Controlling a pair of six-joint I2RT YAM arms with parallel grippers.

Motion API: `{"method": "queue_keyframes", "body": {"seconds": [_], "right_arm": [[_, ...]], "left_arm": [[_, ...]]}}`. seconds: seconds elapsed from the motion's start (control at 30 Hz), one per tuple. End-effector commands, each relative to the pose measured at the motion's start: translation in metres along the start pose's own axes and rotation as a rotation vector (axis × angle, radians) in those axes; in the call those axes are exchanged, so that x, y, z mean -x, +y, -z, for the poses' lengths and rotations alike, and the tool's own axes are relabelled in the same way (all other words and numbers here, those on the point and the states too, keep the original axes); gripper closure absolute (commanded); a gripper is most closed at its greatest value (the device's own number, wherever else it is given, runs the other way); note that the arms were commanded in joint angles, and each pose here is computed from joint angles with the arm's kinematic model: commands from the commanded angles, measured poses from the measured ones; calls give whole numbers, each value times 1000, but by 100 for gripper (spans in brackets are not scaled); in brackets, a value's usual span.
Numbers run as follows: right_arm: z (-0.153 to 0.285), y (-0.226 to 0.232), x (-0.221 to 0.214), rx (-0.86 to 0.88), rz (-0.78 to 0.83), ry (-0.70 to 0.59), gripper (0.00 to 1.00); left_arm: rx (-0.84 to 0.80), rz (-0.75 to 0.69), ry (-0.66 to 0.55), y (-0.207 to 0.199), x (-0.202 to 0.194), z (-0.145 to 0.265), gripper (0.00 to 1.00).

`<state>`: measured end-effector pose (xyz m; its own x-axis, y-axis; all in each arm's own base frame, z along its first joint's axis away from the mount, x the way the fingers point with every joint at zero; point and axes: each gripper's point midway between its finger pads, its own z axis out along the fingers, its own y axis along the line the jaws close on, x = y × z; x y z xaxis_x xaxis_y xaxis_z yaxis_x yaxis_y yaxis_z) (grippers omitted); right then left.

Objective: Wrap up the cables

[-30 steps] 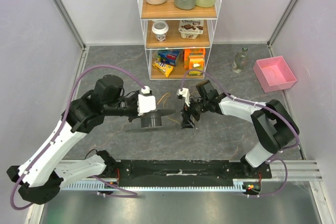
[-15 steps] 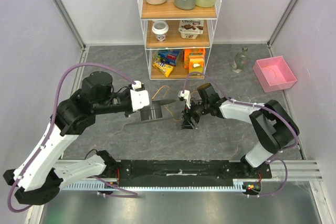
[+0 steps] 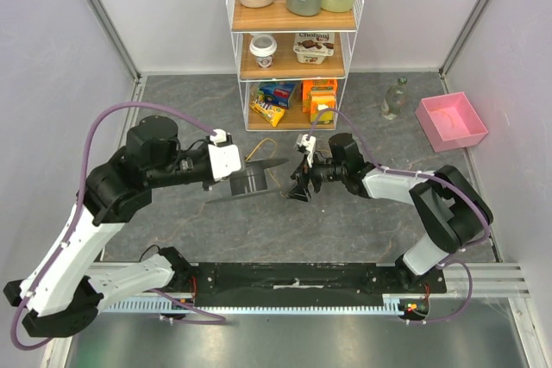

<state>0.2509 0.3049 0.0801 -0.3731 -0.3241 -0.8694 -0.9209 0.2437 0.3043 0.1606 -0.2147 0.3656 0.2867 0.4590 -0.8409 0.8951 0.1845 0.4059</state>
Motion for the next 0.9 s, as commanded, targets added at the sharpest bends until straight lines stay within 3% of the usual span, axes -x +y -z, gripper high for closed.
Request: {"method": "queue_keyframes", "body": {"seconds": [0.0, 0.23, 0.4, 0.5, 0.57, 0.6, 0.73, 0.87], "right_arm": [[-10, 4, 30, 30, 21, -121, 15], [-31, 7, 48, 56, 24, -175, 17], [-48, 7, 48, 62, 23, -173, 30], [-47, 6, 47, 50, 6, -164, 56], [-40, 5, 42, 44, -46, -157, 95], [-34, 4, 42, 33, -67, -162, 100], [-9, 2, 36, -10, -139, -130, 100], [31, -24, 47, -131, -173, -162, 100]], "left_arm": [[99, -44, -164, 23, 56, 24, 98], [98, -42, -197, 25, 70, 29, 98], [122, -48, -204, 29, 73, 33, 98], [167, -34, -201, 36, 73, 36, 98], [222, -16, -195, 45, 71, 38, 98], [258, -8, -195, 51, 71, 40, 98], [376, 15, -200, 70, 69, 46, 98], [350, 0, -218, 63, 71, 47, 98]]}}
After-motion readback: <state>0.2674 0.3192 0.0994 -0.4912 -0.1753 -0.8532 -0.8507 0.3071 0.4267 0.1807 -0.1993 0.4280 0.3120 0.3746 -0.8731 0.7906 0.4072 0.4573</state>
